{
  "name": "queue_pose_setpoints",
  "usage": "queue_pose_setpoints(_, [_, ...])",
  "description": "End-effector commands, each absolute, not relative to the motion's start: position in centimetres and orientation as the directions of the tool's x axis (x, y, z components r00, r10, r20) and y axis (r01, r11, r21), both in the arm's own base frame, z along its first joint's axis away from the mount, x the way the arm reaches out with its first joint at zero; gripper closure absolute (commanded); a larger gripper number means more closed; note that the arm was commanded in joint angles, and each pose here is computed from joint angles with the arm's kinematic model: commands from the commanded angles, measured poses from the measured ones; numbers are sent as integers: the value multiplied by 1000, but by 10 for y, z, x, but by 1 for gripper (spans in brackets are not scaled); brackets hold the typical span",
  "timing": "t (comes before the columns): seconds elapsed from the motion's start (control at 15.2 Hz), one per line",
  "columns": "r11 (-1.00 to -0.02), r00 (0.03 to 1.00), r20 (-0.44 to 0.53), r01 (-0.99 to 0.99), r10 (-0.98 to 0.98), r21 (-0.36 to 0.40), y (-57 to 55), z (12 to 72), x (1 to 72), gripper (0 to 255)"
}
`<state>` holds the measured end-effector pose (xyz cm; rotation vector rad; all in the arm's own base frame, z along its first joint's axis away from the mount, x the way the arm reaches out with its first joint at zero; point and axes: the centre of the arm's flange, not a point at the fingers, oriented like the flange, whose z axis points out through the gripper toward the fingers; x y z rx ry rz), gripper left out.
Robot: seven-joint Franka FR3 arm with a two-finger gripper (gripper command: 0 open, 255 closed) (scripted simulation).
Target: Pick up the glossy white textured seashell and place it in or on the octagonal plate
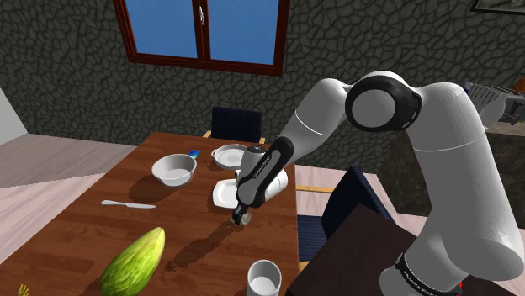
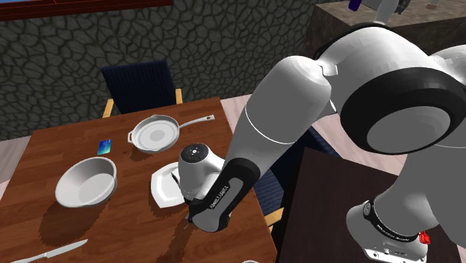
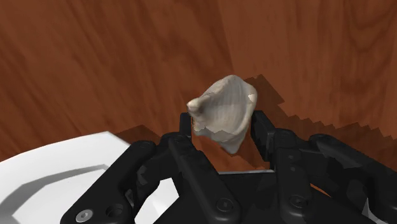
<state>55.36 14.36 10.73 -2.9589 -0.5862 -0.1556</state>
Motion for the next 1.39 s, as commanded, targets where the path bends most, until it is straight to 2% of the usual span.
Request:
queue_pose_setpoints(0.0, [-918,920,124,385,373,-98,144,107,554,255])
queue_pose_setpoints(0.33, [-918,920,124,385,372,-98,144,107,554,255])
queue_pose_setpoints(1.32, [-918,920,124,385,372,-98,144,186,554,255])
